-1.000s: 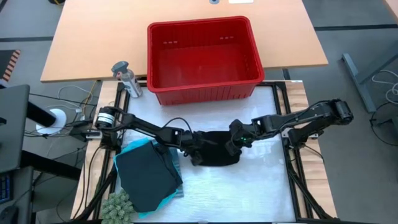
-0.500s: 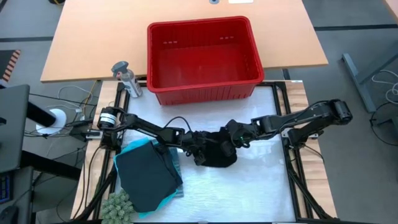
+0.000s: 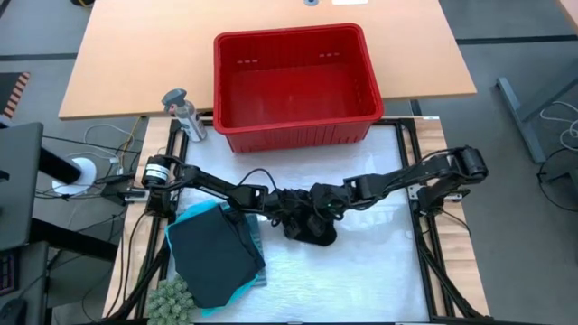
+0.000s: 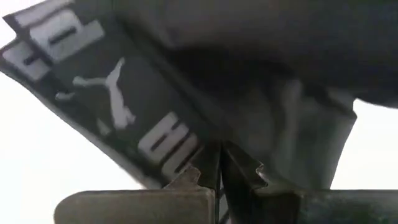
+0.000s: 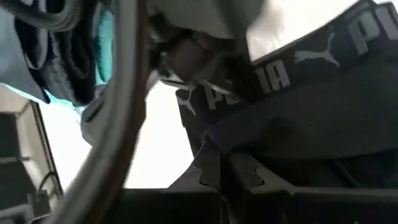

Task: Fold Laundry from Bin
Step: Fold the black boxer from the red organizer bin

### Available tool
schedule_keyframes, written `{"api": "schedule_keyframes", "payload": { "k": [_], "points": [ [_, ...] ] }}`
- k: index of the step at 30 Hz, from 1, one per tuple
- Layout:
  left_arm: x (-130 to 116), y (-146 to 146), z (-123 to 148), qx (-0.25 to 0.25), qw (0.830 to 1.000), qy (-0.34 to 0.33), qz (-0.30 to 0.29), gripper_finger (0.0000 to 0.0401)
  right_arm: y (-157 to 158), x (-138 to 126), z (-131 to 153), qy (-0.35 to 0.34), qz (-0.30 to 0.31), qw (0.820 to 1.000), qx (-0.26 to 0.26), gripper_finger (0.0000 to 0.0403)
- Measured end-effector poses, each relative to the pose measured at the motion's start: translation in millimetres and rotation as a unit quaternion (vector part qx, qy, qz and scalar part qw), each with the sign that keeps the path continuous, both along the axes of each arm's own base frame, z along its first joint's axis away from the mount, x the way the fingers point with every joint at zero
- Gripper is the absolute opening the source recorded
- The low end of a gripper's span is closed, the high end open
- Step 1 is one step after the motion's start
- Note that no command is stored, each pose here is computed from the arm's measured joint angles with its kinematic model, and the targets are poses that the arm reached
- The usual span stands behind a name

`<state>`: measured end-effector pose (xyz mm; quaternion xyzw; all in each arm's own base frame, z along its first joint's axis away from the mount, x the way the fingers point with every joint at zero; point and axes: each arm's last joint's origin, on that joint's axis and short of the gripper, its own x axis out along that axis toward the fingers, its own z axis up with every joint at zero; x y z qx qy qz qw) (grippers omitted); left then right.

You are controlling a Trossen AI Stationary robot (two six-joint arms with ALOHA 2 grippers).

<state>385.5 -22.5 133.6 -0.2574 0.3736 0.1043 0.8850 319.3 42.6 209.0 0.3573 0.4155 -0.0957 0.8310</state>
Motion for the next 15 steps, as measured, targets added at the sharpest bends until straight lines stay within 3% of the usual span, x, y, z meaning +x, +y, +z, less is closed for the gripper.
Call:
{"api": "schedule_keyframes", "payload": {
  "k": [5, 15],
  "points": [
    [1, 0, 1, -0.002, 1.000, -0.005, 0.005, 0.0000, -1, 15, -4, 0.002, 0.011, 1.000, -0.024, 0.0031],
    [1, 0, 1, -0.005, 1.000, -0.010, 0.004, 0.0000, -4, 22, -10, 0.007, 0.018, 0.999, -0.027, 0.0142]
  ]
}}
